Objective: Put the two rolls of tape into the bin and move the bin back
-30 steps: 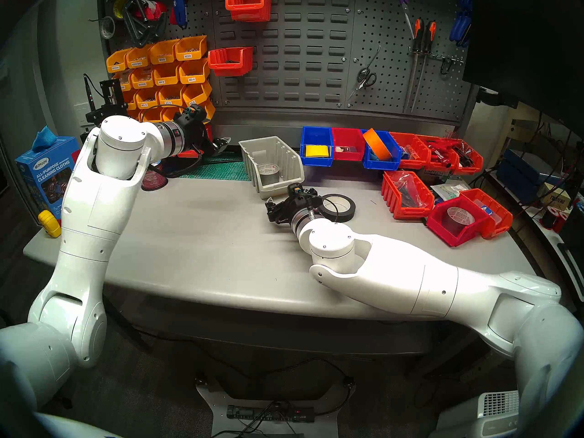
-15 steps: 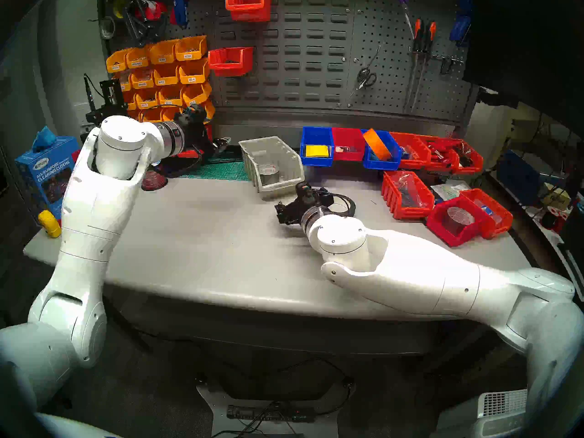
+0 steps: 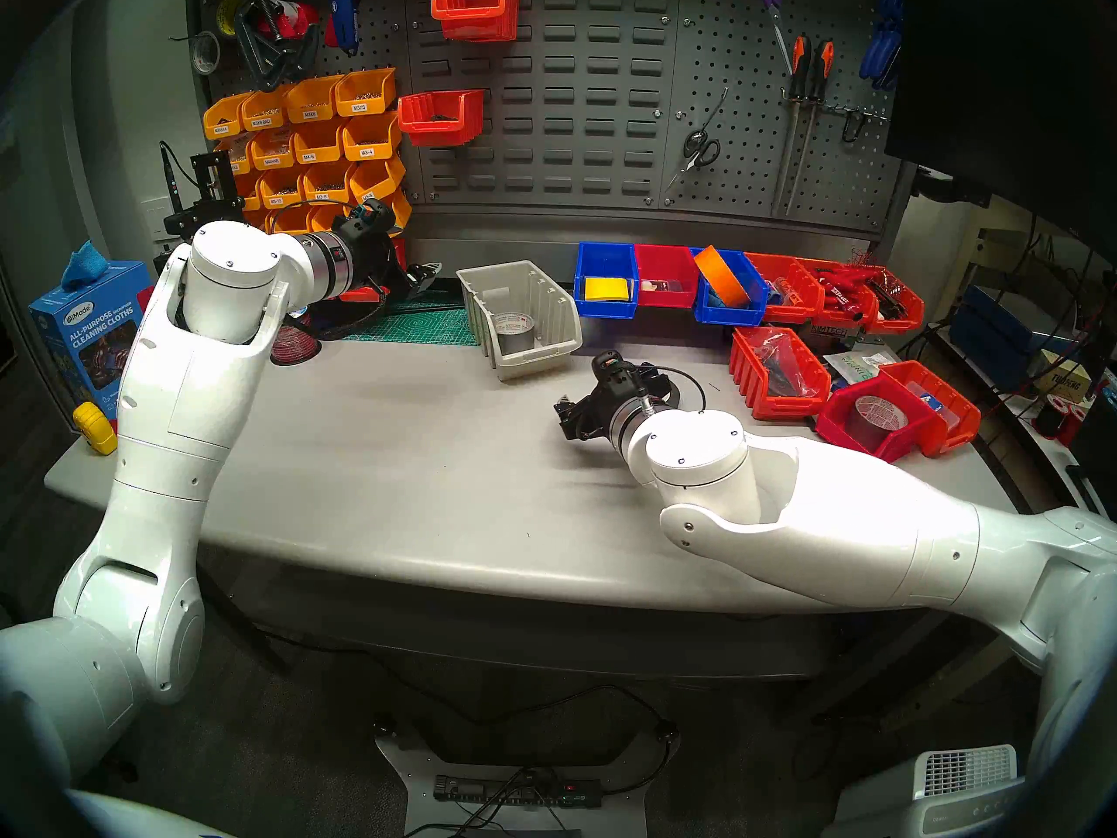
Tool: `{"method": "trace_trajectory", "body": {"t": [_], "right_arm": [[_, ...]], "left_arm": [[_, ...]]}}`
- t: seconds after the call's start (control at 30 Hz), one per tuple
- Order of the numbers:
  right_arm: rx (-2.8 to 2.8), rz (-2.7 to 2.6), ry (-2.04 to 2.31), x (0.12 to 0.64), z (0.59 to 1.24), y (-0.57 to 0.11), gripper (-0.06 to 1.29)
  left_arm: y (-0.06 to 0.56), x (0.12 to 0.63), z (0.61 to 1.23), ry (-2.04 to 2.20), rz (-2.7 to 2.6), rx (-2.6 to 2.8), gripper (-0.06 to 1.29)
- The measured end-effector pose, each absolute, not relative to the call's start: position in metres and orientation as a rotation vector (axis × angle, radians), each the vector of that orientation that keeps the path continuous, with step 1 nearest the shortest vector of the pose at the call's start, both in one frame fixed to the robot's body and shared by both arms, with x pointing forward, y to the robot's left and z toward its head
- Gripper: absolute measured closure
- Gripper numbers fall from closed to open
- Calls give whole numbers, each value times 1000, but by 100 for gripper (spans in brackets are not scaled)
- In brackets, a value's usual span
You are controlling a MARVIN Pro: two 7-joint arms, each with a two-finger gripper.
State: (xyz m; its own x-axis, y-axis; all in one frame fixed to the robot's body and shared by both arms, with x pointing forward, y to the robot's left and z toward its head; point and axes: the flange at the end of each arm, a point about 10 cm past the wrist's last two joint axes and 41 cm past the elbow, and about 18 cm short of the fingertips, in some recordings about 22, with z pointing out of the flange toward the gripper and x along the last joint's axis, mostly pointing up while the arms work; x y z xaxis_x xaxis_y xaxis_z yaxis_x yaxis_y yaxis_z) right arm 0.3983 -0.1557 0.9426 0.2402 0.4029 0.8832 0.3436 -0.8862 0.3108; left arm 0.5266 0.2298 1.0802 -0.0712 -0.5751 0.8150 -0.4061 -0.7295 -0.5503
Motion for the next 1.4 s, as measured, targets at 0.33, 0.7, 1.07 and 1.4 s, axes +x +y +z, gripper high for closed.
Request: {"method": "trace_trajectory", "body": {"t": [0.33, 0.7, 1.07, 1.4], "right_arm": [[2562, 1686, 837, 397, 945, -178, -1], [2623, 1644, 911, 413, 955, -209, -1], [2696, 1575, 992, 436, 952, -235, -1], [2861, 1515, 1049, 447, 950, -245, -1]], "left_arm": [[230, 527, 1080, 1091, -1919, -2045, 0], [230, 527, 1080, 1091, -1919, -2045, 0], [230, 527, 1080, 1091, -1919, -2045, 0], [230, 527, 1080, 1091, -1919, -2045, 0]]}}
